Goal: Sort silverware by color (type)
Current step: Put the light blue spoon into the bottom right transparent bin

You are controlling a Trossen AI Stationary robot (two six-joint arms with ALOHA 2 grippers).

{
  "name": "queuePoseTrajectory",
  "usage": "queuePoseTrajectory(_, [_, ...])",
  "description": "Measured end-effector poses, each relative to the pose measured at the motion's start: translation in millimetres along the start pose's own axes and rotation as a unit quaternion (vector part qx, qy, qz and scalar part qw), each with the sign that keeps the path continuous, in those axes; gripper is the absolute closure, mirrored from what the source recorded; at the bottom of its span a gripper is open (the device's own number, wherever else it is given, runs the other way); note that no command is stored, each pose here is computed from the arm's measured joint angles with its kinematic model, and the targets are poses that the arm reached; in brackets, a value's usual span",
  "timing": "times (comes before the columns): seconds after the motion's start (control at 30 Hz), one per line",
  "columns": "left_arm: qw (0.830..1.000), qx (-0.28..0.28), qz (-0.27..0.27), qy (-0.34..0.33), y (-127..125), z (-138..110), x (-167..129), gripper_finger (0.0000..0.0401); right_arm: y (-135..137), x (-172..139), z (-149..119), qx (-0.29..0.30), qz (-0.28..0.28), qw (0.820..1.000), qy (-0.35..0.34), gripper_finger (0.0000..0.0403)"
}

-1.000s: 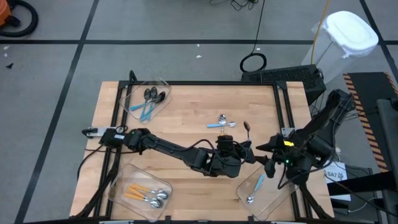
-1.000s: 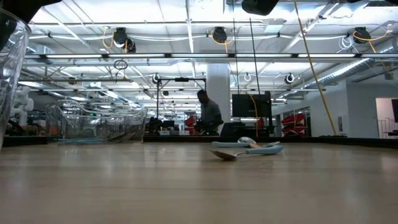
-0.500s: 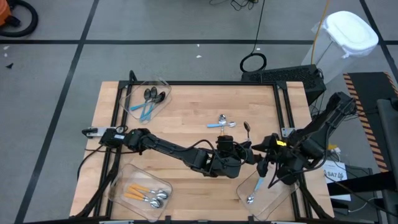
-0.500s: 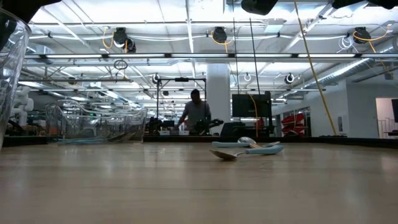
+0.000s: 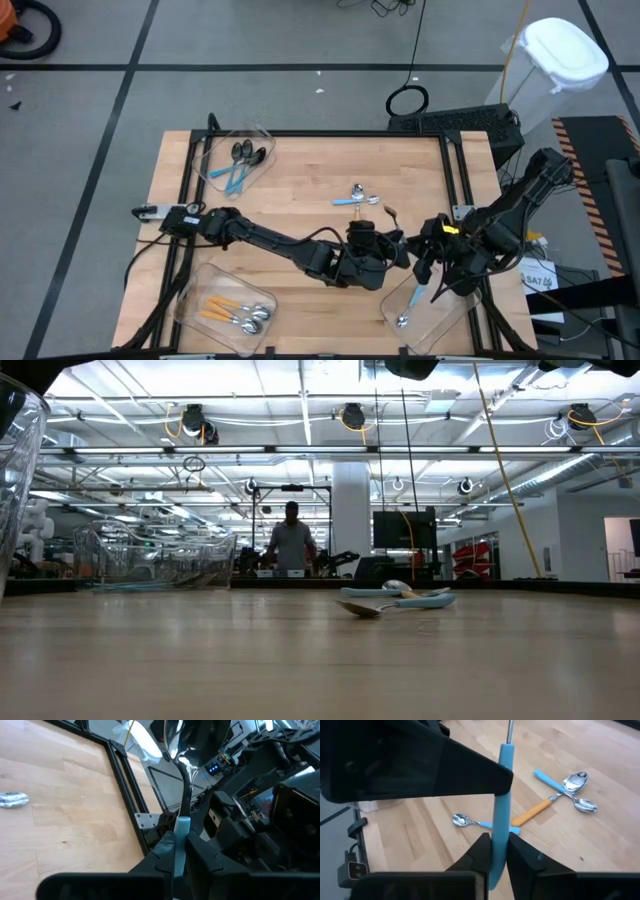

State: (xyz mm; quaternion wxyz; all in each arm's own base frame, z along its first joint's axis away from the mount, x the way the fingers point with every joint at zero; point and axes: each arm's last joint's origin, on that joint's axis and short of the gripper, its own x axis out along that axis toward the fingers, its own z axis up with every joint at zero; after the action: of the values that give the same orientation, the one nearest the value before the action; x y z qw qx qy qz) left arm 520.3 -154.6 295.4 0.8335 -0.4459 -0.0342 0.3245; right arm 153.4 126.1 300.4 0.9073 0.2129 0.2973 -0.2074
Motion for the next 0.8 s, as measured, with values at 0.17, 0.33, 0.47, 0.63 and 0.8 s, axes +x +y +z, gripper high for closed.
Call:
queuePoseTrajectory(0.17, [0.999,0.017,-0.002,0.027,2,-1,1,0.0340,-3,-3,1,0.001,0.010,1.000,0.020,0.0368])
queuePoseTrajectory(0.33, [0.995,0.040,-0.002,0.086,3,4,2,0.0304,-10,-12,5,0.006,0.035,0.998,0.051,0.0368])
queuePoseTrajectory(0.47, [0.984,0.069,-0.013,0.163,4,12,3,0.0287,-15,-18,6,0.006,0.063,0.993,0.095,0.0368])
queuePoseTrajectory(0.63, [0.967,0.125,-0.038,0.219,2,16,-3,0.0285,-20,-25,9,0.026,0.091,0.987,0.132,0.0368])
queuePoseTrajectory(0.8, [0.950,0.177,-0.044,0.255,-3,33,-17,0.0284,-28,-32,14,0.065,0.101,0.984,0.129,0.0368])
